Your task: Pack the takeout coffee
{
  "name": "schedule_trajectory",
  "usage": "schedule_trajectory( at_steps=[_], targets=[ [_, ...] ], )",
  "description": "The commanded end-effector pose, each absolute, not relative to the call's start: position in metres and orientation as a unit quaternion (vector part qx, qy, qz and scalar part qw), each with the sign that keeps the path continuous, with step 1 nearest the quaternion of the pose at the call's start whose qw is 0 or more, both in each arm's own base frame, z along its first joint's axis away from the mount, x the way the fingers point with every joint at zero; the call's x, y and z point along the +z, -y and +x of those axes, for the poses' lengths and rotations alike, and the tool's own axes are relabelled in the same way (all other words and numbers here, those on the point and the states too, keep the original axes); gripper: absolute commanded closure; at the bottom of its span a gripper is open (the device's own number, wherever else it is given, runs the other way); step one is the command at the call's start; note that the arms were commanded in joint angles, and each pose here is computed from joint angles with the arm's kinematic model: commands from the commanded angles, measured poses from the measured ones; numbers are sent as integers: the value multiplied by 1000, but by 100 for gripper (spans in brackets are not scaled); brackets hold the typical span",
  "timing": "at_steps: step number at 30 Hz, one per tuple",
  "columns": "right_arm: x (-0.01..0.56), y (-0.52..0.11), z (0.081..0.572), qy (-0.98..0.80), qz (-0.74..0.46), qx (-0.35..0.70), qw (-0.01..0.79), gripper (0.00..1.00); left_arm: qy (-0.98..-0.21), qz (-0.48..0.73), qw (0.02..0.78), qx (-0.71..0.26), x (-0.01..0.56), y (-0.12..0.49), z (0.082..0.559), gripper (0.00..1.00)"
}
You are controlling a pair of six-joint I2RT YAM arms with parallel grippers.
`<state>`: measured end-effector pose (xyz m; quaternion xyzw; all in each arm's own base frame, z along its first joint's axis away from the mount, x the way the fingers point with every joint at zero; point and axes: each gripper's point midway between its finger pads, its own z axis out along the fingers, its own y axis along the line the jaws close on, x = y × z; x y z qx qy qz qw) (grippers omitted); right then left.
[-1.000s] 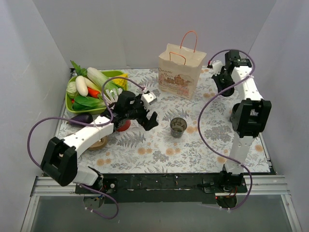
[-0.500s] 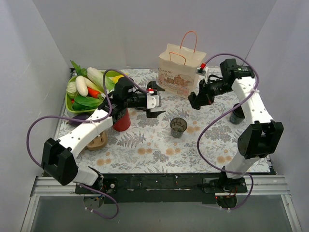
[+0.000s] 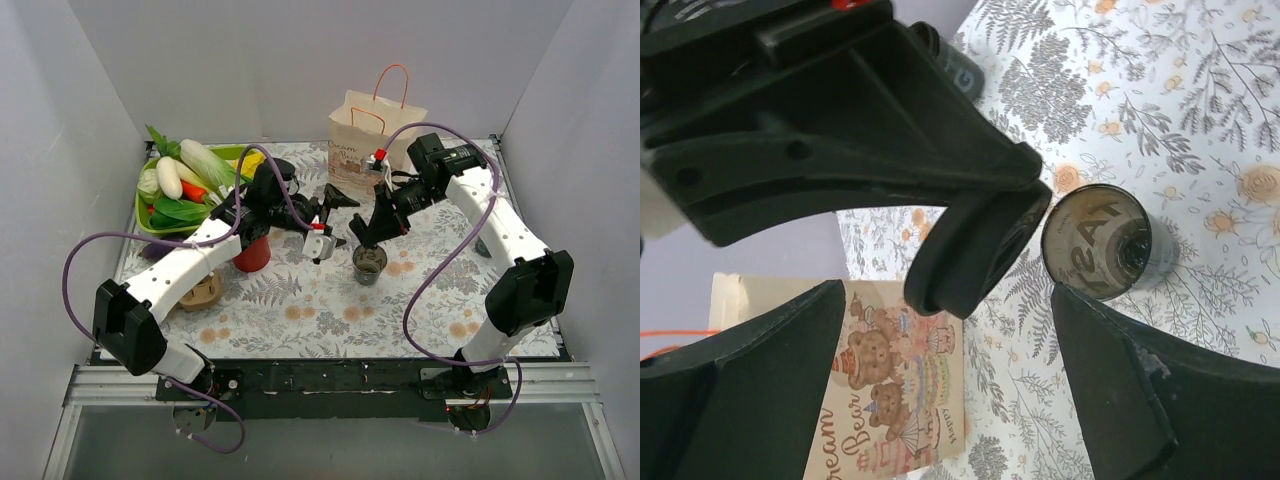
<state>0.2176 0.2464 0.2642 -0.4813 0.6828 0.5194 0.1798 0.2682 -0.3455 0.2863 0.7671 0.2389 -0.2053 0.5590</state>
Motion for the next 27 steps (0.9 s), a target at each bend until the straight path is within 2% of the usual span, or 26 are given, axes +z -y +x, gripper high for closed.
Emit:
schedule_trajectory(
  at_steps=[1,7,11,12,15,21,22,23,24,27],
  targets=[
    [279,-250,204,-664,-492,531,188,99,-193,797,541,-187,282,347,259,18],
    [275,-252,204,-668,-494,526,180,99,-185,803,540,-173,281,355,269,26],
    [274,-255,205,-670,-500,520,177,99,-185,810,532,-166,276,357,273,39],
    [273,-254,205,-670,-501,519,176,99,-190,813,524,-170,272,357,272,46],
    [270,-254,205,-676,-500,514,172,99,-194,814,519,-175,274,357,271,52],
    [267,-254,211,-691,-491,503,171,98,-209,813,507,-195,272,356,263,72],
    [269,-254,213,-691,-493,499,176,98,-214,812,504,-201,272,356,261,81],
    [269,-254,215,-693,-492,496,175,96,-217,812,502,-204,271,355,259,87],
    [269,-253,218,-696,-495,489,178,92,-221,811,499,-211,269,354,257,98],
    [282,-251,234,-699,-500,470,201,75,-243,803,494,-230,267,353,251,100]
  ],
)
